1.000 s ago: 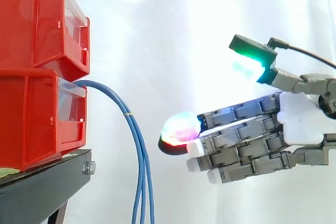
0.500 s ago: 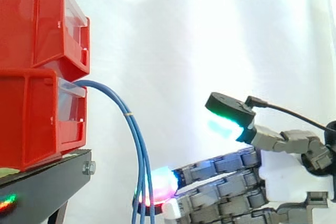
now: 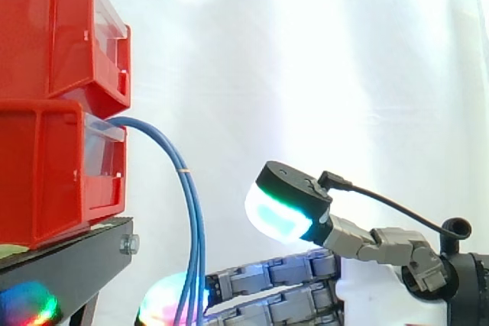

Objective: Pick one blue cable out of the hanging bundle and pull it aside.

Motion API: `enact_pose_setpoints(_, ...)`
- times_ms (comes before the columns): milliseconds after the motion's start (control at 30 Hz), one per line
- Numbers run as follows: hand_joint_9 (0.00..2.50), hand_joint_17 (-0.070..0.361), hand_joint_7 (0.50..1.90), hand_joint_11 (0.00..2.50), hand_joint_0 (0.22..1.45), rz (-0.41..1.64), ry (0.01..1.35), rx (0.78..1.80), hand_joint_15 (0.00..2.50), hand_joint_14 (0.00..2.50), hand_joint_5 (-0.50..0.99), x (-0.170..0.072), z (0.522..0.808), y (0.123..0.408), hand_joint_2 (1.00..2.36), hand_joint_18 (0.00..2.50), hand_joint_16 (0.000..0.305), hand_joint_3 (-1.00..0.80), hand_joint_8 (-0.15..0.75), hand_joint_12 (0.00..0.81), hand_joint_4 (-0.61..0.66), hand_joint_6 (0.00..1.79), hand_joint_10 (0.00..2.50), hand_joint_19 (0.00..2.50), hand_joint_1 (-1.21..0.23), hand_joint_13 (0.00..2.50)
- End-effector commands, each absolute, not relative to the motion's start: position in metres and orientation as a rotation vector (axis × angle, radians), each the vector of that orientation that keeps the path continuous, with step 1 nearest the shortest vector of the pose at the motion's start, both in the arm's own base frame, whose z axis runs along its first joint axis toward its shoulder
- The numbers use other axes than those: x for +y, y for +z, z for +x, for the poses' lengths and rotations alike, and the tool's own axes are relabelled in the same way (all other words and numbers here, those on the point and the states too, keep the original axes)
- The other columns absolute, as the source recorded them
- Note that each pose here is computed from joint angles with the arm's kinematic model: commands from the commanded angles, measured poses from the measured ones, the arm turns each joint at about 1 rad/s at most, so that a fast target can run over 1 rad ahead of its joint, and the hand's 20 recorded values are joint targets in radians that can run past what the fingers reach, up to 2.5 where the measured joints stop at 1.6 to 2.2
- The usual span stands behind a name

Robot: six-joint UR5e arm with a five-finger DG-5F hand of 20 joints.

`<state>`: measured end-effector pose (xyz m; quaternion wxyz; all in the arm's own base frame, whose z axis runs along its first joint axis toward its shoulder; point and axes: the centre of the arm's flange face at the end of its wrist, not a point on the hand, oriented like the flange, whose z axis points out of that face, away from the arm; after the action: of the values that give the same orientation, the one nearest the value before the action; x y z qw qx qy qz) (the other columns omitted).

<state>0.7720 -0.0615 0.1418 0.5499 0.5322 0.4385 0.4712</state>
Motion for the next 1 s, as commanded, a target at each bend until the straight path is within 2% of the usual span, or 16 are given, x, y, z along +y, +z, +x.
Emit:
enact_pose_setpoints(0,0.49,0.1,0.69,0.16,0.47,1.261,1.124,1.054,0.13,0.01,-0.15,-0.06,0.773,0.138,1.0,0.0,0.044,-0.46,0.215,0.34,0.25,0.5,0.01,0.24,-0.57,0.1)
enact_pose_setpoints(267,0.54,0.105,0.81,0.19,0.47,1.235,1.167,1.087,0.18,0.01,-0.12,-0.057,0.777,0.145,1.0,0.01,0.047,-0.46,0.222,0.351,0.3,0.5,0.01,0.31,-0.56,0.19)
enact_pose_setpoints(467,0.6,0.106,0.89,0.22,0.49,1.22,1.183,1.074,0.21,0.01,-0.09,-0.056,0.783,0.154,1.0,0.09,0.047,-0.46,0.223,0.353,0.32,0.5,0.01,0.36,-0.57,0.26)
enact_pose_setpoints(967,0.69,0.105,1.02,0.28,0.51,1.205,1.207,1.112,0.25,0.01,-0.06,-0.057,0.793,0.175,1.0,0.2,0.047,-0.45,0.222,0.358,0.3,0.5,0.01,0.43,-0.59,0.36)
